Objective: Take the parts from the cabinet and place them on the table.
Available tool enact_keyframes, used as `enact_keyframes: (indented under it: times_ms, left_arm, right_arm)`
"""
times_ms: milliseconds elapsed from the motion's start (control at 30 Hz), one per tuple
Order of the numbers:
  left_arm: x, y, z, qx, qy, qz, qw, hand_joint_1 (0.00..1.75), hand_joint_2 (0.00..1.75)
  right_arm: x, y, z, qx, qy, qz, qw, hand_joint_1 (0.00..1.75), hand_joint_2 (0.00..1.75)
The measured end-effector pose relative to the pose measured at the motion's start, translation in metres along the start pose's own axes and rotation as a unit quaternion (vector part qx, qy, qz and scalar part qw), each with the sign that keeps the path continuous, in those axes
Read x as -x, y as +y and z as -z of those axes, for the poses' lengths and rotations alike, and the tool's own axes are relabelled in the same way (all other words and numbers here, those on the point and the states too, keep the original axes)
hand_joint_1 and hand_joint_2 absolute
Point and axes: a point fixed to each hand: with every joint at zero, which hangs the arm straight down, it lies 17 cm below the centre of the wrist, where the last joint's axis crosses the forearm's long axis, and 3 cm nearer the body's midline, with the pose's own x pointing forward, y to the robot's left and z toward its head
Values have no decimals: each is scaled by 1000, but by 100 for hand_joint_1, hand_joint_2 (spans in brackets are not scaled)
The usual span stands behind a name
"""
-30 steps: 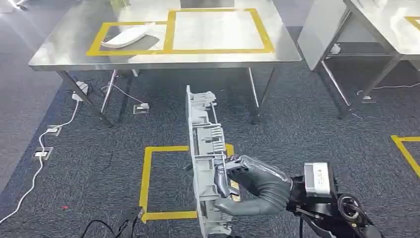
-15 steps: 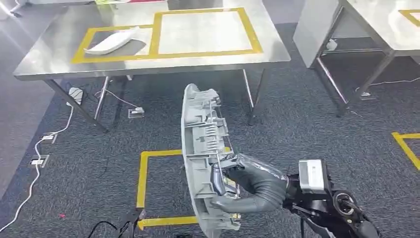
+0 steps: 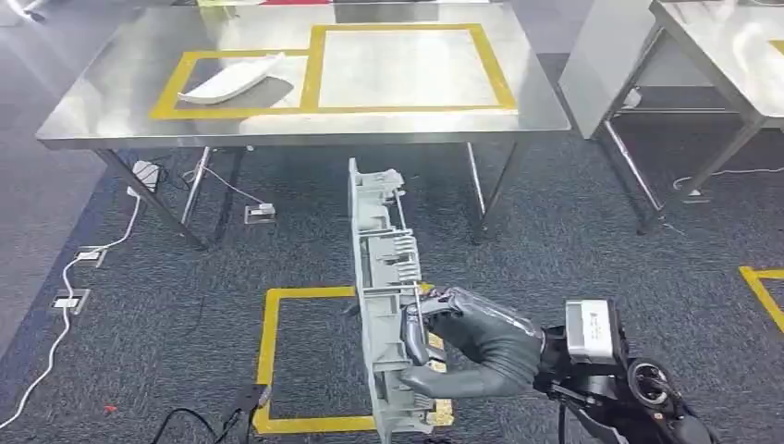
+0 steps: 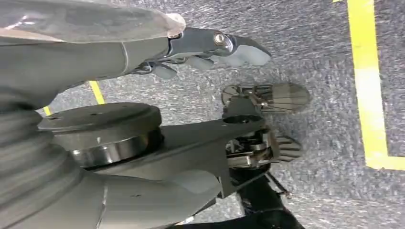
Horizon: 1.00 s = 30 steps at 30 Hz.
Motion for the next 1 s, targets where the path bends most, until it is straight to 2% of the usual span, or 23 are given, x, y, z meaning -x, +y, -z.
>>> enact_keyframes:
  times_ms: [1000]
  left_arm:
    - [1,0,0,-1,0,-2,1000,0,175]
  right_arm:
    - [2,-2,0,-5,3,3,1000,175,175]
